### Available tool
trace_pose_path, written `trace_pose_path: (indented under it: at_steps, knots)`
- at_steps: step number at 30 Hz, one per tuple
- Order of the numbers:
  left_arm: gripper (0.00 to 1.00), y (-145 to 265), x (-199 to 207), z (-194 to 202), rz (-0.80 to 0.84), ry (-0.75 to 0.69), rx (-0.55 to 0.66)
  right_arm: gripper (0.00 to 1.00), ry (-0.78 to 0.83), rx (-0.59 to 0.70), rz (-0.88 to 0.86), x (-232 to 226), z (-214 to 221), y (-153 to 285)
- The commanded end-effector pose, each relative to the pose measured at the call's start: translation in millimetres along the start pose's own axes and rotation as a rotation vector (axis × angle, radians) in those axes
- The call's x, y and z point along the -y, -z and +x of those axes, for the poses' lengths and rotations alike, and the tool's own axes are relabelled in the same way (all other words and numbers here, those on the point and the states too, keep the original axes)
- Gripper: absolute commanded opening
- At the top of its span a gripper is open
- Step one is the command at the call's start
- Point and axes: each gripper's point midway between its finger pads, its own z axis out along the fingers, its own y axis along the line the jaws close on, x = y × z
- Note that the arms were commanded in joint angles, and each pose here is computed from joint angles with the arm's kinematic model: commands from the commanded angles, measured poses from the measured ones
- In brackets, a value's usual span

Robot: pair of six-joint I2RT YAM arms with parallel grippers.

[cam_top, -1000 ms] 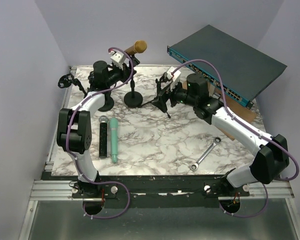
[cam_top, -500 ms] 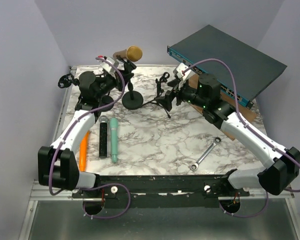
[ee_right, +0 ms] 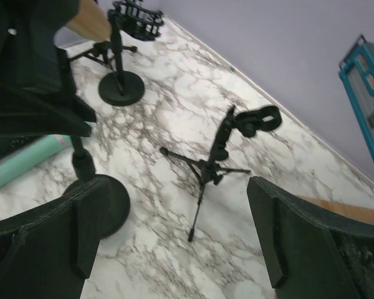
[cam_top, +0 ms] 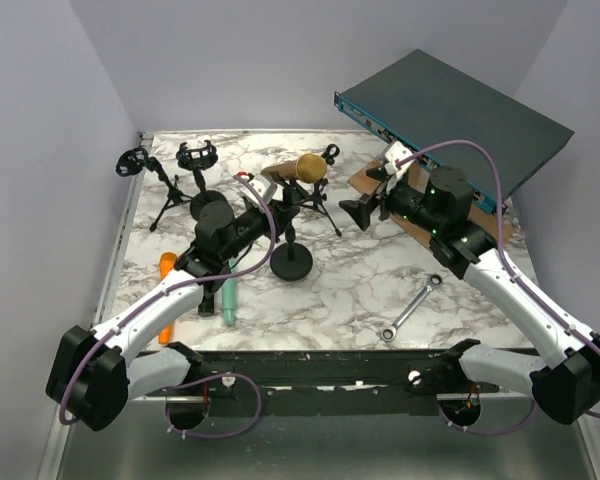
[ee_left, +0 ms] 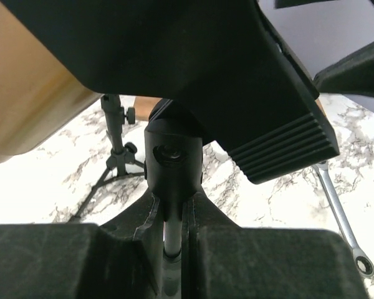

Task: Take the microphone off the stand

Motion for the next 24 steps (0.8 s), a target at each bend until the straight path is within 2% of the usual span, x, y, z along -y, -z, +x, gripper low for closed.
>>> trace_pose_path:
  at_steps: [1,10,16,18,24]
  knots:
    - [0.0,2,0,-26,-0.109,0.056,0.13,1.0,0.038,0.029,0.051,17,2,18]
    - [0.01,0,7,3,-0.127,0.102,0.165,1.0,0.01,0.019,-0.111,-8,29,21]
    - [0.26,2,12,32,-0.103,0.1,0.084,1.0,-0.017,0.017,-0.176,-18,35,17]
    - [0.38,0,13,34,-0.096,0.073,0.067,1.0,-0.024,0.021,-0.181,-18,33,15]
    - [0.63,4,19,37,-0.057,0.007,0.063,1.0,-0.04,0.027,-0.213,-23,32,13]
